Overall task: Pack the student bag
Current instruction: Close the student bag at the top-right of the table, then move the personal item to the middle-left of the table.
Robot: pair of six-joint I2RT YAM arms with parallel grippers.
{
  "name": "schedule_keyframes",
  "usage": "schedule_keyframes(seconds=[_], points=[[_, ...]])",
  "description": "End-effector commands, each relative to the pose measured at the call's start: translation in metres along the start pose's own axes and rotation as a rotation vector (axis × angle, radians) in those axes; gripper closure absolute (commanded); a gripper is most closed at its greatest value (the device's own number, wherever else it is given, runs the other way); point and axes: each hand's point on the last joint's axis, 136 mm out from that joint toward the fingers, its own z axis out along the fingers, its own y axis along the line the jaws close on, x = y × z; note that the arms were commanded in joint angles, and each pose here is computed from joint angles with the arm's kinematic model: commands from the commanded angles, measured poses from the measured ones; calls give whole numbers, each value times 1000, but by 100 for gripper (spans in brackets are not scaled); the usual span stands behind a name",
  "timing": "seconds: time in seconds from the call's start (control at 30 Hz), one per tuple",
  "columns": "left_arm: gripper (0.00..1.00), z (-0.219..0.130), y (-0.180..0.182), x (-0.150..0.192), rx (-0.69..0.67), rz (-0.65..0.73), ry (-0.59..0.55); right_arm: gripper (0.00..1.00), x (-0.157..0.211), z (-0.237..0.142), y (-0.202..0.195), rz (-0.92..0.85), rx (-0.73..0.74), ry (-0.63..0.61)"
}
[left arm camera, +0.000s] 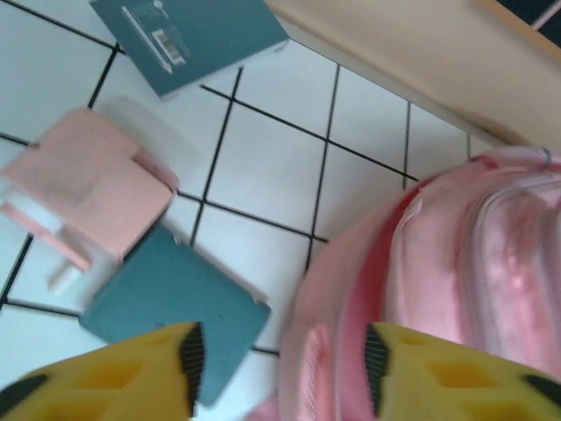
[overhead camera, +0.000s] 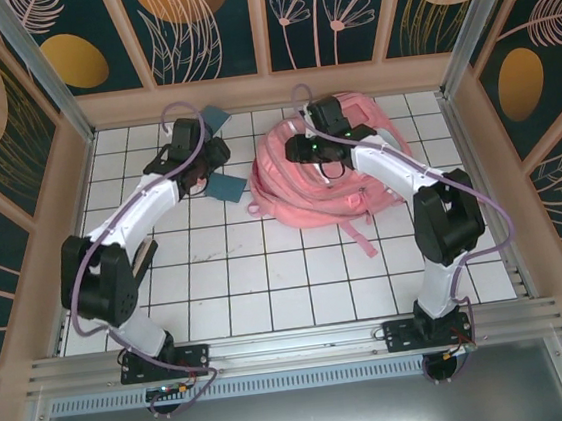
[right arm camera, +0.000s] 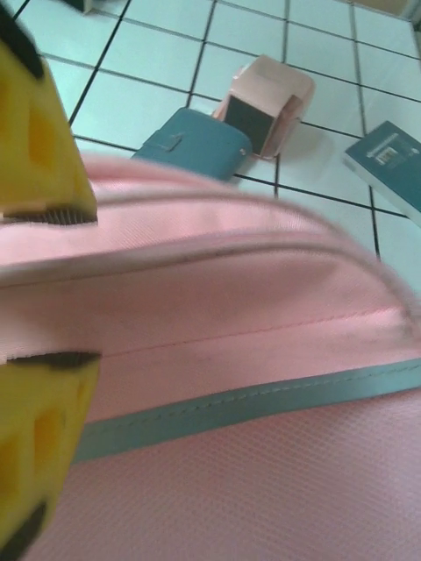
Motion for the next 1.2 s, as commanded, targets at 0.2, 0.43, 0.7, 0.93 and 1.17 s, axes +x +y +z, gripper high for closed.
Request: schedule_keyframes(seconds=[0.2, 0.43, 0.7, 0.93, 1.17], points=[[81, 83, 20, -79, 63, -135, -88, 8, -26, -36, 21, -56, 8, -104], [92, 139, 34, -114, 82, -207, -105, 1, -43, -48, 27, -60, 14, -149], [92, 200, 41, -120, 118, -307, -67, 1, -49, -53, 28, -53, 38, -156], [92, 240, 79, -82, 10, -394, 24, 1, -49, -63, 28, -62, 44, -171], [94, 239, 112, -50, -141, -390, 90, 1, -42, -61, 29, -62, 24, -154]])
